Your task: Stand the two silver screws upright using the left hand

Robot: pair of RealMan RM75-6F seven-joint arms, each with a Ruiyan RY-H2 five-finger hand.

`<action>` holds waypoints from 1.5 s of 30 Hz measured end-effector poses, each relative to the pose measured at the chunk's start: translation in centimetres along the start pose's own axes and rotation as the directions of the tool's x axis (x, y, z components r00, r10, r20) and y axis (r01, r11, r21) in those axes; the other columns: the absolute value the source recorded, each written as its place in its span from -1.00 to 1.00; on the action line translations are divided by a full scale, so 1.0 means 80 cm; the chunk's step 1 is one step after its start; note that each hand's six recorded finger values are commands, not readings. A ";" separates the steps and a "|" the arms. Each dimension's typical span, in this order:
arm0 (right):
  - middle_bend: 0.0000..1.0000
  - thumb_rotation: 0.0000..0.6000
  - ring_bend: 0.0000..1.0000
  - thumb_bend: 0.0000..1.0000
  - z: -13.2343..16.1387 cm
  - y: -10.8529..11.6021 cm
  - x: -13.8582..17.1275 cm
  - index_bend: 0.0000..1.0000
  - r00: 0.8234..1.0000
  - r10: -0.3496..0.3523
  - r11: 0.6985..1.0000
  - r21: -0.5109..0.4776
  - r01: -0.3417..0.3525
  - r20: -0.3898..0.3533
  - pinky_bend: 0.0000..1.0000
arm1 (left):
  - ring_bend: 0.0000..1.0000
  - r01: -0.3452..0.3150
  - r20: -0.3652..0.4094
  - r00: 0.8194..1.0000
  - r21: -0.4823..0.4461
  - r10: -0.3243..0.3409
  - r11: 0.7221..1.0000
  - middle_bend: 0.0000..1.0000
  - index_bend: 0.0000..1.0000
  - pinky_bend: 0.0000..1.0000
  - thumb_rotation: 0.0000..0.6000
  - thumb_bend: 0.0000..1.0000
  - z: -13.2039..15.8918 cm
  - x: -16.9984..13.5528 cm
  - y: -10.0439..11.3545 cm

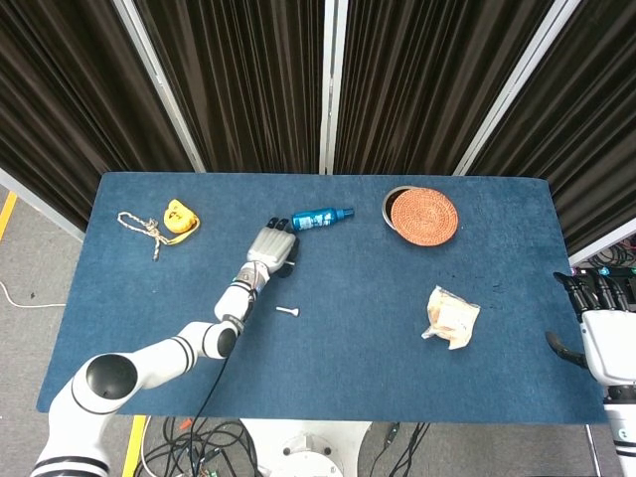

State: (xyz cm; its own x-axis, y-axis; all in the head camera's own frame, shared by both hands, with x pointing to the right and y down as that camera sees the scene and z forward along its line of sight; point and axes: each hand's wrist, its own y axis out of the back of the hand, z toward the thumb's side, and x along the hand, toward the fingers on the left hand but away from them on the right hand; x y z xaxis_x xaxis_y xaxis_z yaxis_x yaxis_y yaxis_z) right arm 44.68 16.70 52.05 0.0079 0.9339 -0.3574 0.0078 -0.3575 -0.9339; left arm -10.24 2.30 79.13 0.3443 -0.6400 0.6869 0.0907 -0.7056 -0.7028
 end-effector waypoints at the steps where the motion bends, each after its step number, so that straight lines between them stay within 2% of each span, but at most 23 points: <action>1: -0.59 1.00 -0.91 -0.72 0.000 0.000 0.000 -0.75 1.000 0.000 1.000 0.000 0.000 0.001 -0.82 | -0.94 -0.001 -0.001 1.000 -0.001 0.001 1.000 -0.59 0.04 -0.97 0.98 -0.40 0.000 0.000 0.000; 18: -0.59 1.00 -0.91 -0.72 0.000 0.001 0.000 -0.75 1.000 -0.002 1.000 0.001 0.002 0.002 -0.82 | -0.94 -0.008 0.003 1.000 -0.056 0.009 0.998 -0.58 0.08 -0.97 0.90 -0.32 -0.001 0.001 0.001; 24: -0.59 1.00 -0.91 -0.72 0.002 0.002 0.000 -0.75 1.000 -0.004 1.000 0.000 0.004 -0.002 -0.82 | -0.94 -0.020 0.027 0.999 -0.124 0.023 0.992 -0.58 0.08 -0.98 0.80 -0.32 0.004 -0.005 0.011; 34: -0.59 1.00 -0.91 -0.72 0.002 0.002 0.002 -0.75 1.000 -0.006 1.000 -0.002 0.006 -0.003 -0.82 | -0.94 -0.041 0.039 0.998 -0.233 0.052 0.972 -0.58 0.08 -0.97 0.76 -0.31 -0.003 -0.012 0.025; 41: -0.59 1.00 -0.91 -0.72 0.003 0.002 0.002 -0.75 1.000 -0.006 1.000 -0.003 0.006 -0.005 -0.82 | -0.94 -0.050 0.042 0.997 -0.234 0.061 0.971 -0.58 0.08 -0.97 0.74 -0.32 -0.011 -0.016 0.022; 45: -0.59 1.00 -0.91 -0.72 0.003 0.002 0.002 -0.75 1.000 -0.006 1.000 -0.004 0.006 -0.005 -0.82 | -0.94 -0.053 0.050 0.997 -0.226 0.066 0.973 -0.58 0.08 -0.97 0.62 -0.32 -0.012 -0.019 0.020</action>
State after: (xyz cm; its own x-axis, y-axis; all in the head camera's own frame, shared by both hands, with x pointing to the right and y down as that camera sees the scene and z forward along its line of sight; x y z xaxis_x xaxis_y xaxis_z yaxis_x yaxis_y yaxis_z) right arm 44.46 16.81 51.86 0.0131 0.9358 -0.3522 0.0115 -0.3523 -0.9358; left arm -11.47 1.83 77.15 0.3962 -0.6687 0.6291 -0.1412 -0.7214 -0.6779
